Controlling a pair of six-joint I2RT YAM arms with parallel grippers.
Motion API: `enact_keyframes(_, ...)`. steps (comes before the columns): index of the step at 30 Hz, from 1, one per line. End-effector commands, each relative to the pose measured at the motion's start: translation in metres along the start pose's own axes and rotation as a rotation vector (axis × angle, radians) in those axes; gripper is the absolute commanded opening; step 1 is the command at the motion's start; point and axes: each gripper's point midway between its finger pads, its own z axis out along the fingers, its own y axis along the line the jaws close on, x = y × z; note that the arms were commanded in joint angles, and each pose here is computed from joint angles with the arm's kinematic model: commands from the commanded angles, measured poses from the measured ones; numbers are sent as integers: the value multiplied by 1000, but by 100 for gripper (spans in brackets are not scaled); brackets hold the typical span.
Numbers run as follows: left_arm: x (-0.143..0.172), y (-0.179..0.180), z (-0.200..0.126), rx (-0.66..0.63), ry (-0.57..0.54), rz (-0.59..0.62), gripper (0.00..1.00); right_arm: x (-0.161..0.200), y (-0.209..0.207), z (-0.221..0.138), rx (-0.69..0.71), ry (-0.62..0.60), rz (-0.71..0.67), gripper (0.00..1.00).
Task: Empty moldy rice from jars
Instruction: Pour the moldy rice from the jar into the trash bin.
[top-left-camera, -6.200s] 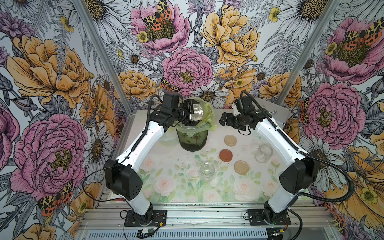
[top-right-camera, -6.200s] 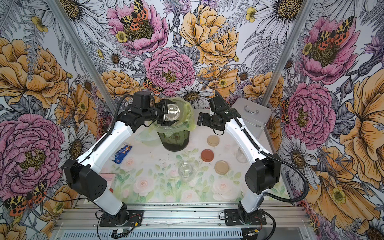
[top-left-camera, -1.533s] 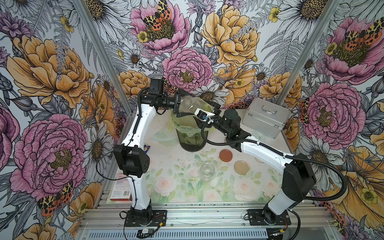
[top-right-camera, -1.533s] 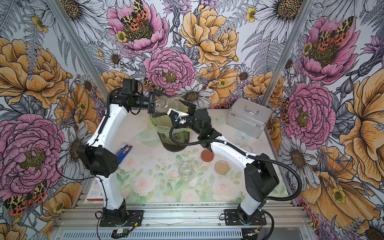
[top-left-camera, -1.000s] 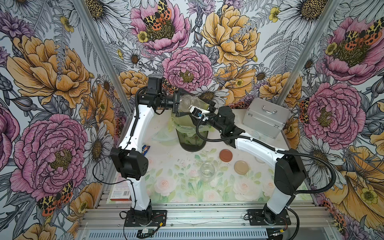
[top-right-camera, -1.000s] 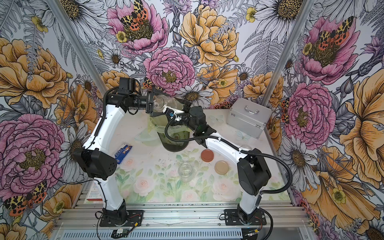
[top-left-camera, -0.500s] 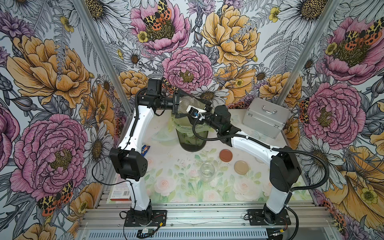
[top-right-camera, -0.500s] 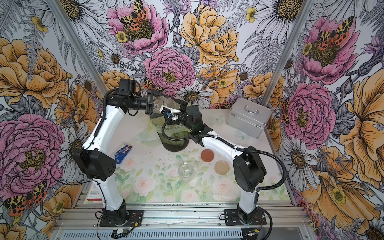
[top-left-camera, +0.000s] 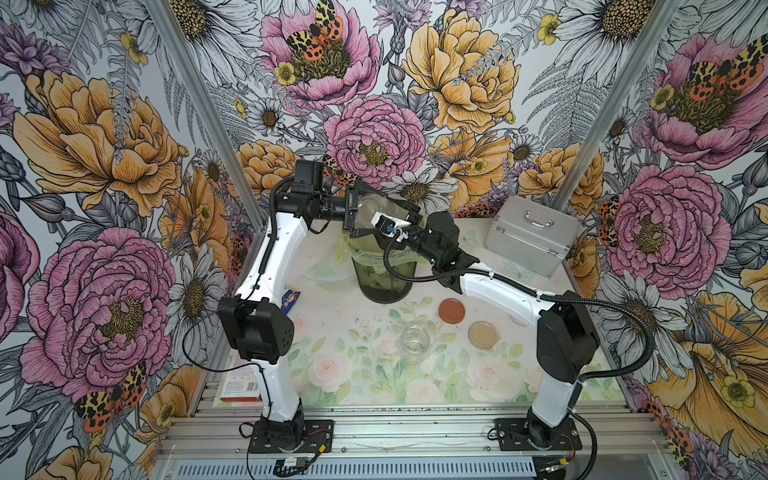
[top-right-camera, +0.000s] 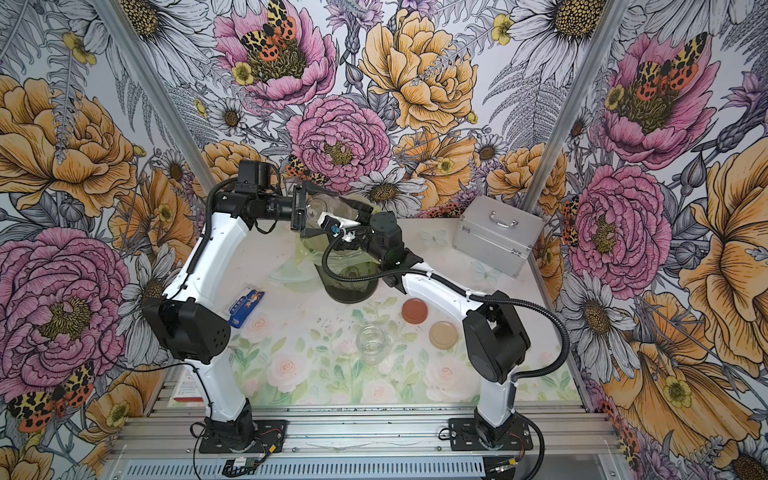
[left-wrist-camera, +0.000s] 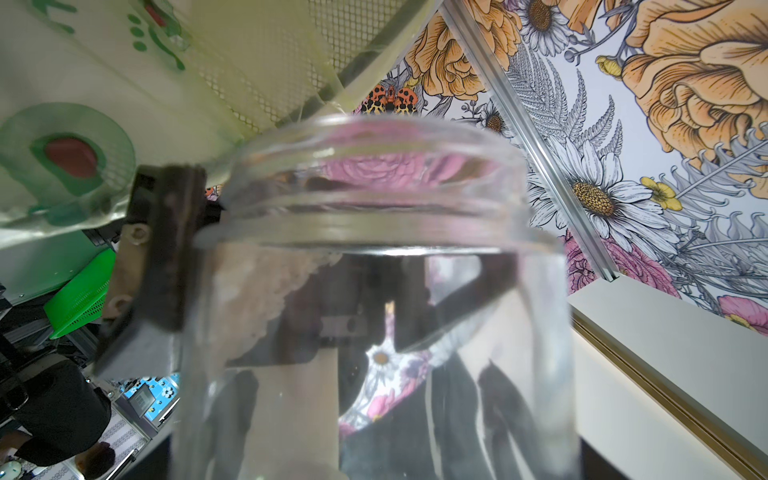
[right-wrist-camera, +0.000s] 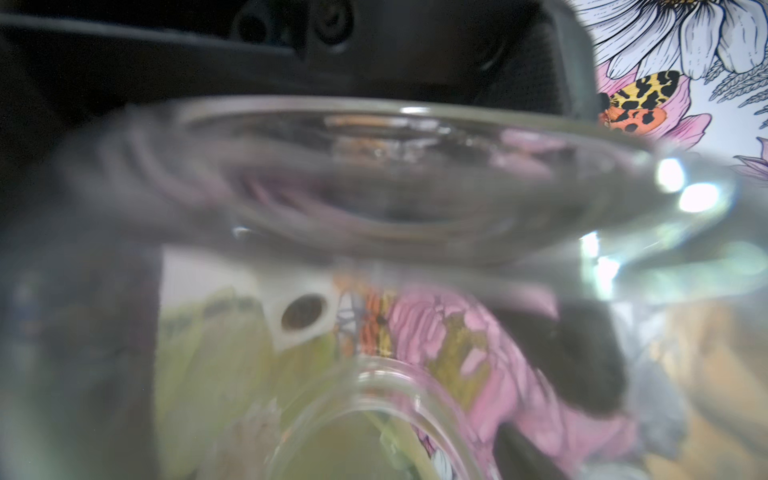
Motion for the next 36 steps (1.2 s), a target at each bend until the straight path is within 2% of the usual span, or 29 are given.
enact_keyframes(1,51,9,-3,-11,65,85,0,-20,-17,8,64,-53,2,91)
enact_keyframes(3,53,10,-2,-14,66,89,0,-19,-17,10,66,-52,2,88)
enact_keyframes(7,53,13,-1,-18,66,85,0,-23,-19,10,72,-64,9,76)
enact_keyframes(10,51,13,-2,-15,60,84,0,-24,-20,8,76,-65,10,63)
enact_keyframes(15,48,9,-4,-7,51,97,1,-23,-22,6,82,-52,23,49)
enact_keyframes(18,47,6,-5,-1,47,115,15,-23,-24,4,84,-43,56,44)
enact_keyframes(24,43,0,-9,13,29,145,34,-24,-23,1,55,-24,125,36)
enact_keyframes(26,43,-2,-10,20,21,158,44,-26,-22,-1,50,-24,138,35)
enact_keyframes(29,39,-2,-11,21,12,156,49,-28,-22,-2,47,-33,152,29)
enact_keyframes(32,36,0,-10,19,9,150,60,-31,-23,-3,52,-48,156,20)
enact_keyframes(36,36,-1,-10,20,8,154,62,-36,-26,-2,64,-67,160,8)
